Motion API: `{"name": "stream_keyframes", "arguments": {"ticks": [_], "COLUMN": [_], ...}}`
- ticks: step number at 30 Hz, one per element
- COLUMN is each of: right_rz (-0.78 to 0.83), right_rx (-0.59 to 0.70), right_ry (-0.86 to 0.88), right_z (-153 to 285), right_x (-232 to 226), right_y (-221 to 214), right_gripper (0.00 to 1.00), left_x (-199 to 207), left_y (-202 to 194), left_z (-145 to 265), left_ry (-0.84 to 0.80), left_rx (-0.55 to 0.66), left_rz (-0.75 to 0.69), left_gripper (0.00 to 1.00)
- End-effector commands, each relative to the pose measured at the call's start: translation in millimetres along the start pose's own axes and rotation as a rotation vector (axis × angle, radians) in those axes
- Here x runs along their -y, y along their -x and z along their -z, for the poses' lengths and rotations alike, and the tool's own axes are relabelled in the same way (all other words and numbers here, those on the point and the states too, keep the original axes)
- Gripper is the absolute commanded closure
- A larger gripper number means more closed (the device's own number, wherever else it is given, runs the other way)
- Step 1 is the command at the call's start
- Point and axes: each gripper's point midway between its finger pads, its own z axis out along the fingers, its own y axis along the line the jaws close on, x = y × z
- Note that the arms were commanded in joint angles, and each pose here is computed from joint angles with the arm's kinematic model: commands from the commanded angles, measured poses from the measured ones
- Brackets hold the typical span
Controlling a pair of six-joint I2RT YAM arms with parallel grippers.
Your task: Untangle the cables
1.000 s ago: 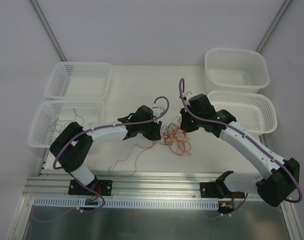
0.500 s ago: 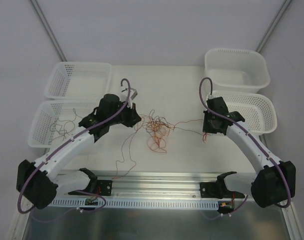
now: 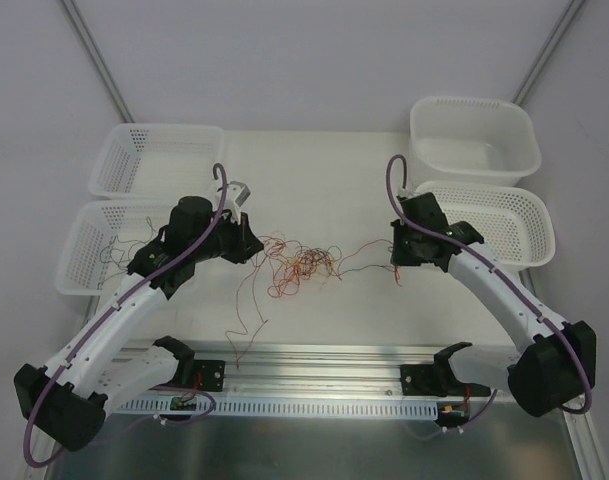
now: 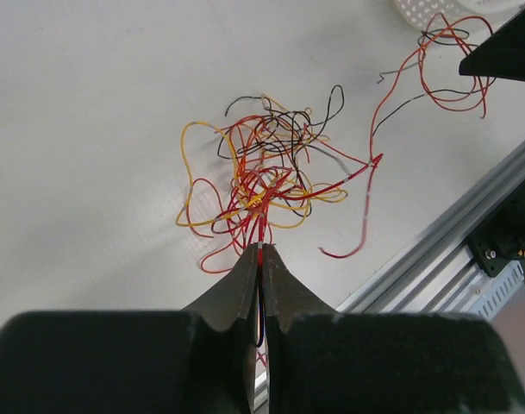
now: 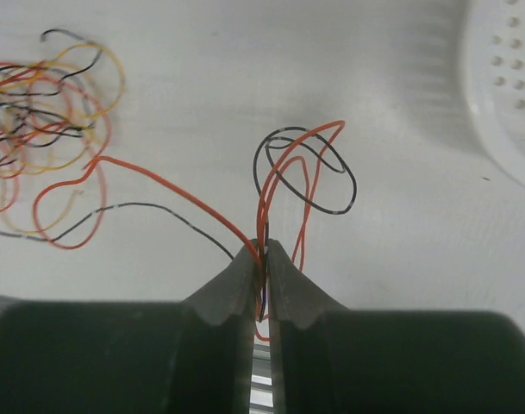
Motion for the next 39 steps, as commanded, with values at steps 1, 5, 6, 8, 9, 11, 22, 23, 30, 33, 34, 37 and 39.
{"name": "stream_keyframes", "arguments": {"ticks": [1,5,6,8,9,11,22,23,30,33,34,37,39], "right_rz": [0.077,0.121,0.146,0.195,0.224,0.272,0.369,0.368,0.36,0.352,0.347,0.337,0.335], "right_rx": [0.068,0.053,0.059,0.091,0.091,0.117,0.114,0.124,0.052,0.027,0.013,-0.004,-0.001], "right_ry": [0.116,0.169,0.19,0.261,0.319,0.401,0.817,0.851,0.974,1.006,1.015,1.038,1.015], "right_z": [10.2,6.6,7.8,13.0,16.7,21.5,6.0,6.4,-12.4,-16.5,-19.9,-24.3,-28.8], "right_x": [-44.8,-76.1,-83.8,-110.2,-123.8,-150.9,-250.6,-257.1,-281.6,-287.4,-288.4,-288.3,-282.2], "right_y": [24.6,22.4,22.7,26.3,25.1,27.2,12.5,13.1,-6.6,-14.9,-19.2,-28.2,-31.5], "right_gripper": [0.89,0.63,0.44,0.27,0.23,0.17,0.1,0.11,0.15,0.19,0.2,0.3,0.43], "left_x": [18.4,18.7,19.9,24.5,25.5,28.6,33.7,34.2,40.1,40.2,40.7,41.6,38.2], "left_y": [-10.6,-3.3,-1.7,-2.7,-3.6,-4.8,-16.5,-16.7,-16.0,-14.5,-12.1,-11.4,-13.4], "left_z": [-8.0,-7.8,-8.2,-8.8,-10.1,-10.5,-4.4,-4.0,-1.8,-1.3,-1.3,-0.3,-0.2], "left_ry": [-0.099,-0.09,-0.094,-0.118,-0.125,-0.142,-0.17,-0.173,-0.201,-0.202,-0.205,-0.21,-0.195], "left_rx": [-0.043,-0.02,-0.017,-0.028,-0.032,-0.037,-0.034,-0.03,-0.011,0.006,0.018,0.035,0.039], "left_rz": [0.025,0.04,0.046,0.055,0.065,0.074,0.131,0.132,0.151,0.16,0.158,0.163,0.163], "left_gripper": [1.0,1.0,1.0,1.0,1.0,1.0,1.0,1.0,1.0,1.0,1.0,1.0,1.0]}}
